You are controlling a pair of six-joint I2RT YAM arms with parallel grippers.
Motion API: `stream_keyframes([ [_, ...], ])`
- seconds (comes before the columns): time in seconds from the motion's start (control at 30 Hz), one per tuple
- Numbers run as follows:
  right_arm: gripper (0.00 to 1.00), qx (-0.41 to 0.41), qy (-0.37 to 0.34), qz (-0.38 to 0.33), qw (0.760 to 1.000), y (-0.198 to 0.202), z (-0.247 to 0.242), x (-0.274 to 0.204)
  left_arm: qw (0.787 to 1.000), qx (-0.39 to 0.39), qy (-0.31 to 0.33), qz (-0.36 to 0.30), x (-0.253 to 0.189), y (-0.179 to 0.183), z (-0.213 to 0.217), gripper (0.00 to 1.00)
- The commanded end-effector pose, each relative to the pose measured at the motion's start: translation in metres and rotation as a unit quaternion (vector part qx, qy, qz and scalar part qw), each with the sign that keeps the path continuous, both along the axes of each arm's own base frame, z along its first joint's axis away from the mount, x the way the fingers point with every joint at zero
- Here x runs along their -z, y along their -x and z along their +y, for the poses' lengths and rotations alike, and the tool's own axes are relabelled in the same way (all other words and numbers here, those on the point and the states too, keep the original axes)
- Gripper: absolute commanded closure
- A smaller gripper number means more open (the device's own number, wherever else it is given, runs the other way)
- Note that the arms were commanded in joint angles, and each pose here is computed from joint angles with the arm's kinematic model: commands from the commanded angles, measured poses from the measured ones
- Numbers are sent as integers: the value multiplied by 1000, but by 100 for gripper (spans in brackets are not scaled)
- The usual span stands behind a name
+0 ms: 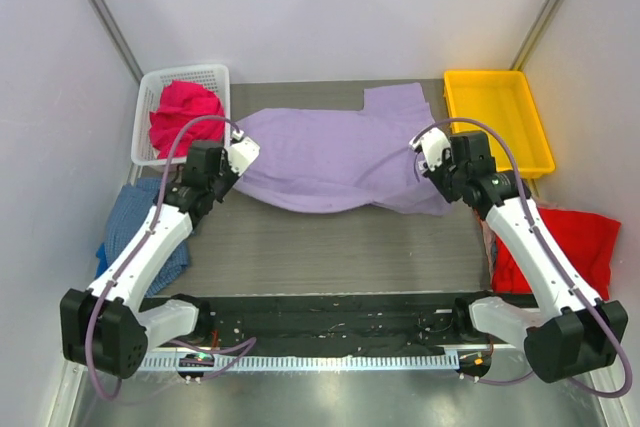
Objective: Fold and stack the t-shirts
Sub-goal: Flatten out the tshirt
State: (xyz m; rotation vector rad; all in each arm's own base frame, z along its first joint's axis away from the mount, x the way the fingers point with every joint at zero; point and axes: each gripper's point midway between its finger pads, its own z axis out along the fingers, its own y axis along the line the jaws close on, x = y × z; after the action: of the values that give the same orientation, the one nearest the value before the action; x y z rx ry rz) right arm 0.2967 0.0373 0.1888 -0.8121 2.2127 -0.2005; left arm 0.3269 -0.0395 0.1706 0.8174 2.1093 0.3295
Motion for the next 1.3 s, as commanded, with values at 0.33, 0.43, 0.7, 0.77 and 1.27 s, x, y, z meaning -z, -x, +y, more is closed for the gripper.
stream_keyframes([
  [0.33, 99, -167, 61, 285, 942, 104, -4, 88, 991, 46, -69, 103, 43, 29, 0, 100],
  [0.43, 99, -174, 68, 307, 933, 110, -7, 98, 988, 51, -82, 120, 50, 37, 3, 100],
  [0.7, 99, -194, 53, 361, 911, 132, 0, 104, 980, 66, -122, 140, 45, 60, 19, 100],
  [0.77, 99, -199, 53, 368, 907, 136, 2, 105, 978, 72, -130, 147, 44, 67, 22, 100],
  [1.27, 99, -212, 80, 414, 882, 162, -5, 107, 961, 100, -158, 202, 52, 95, 31, 100],
])
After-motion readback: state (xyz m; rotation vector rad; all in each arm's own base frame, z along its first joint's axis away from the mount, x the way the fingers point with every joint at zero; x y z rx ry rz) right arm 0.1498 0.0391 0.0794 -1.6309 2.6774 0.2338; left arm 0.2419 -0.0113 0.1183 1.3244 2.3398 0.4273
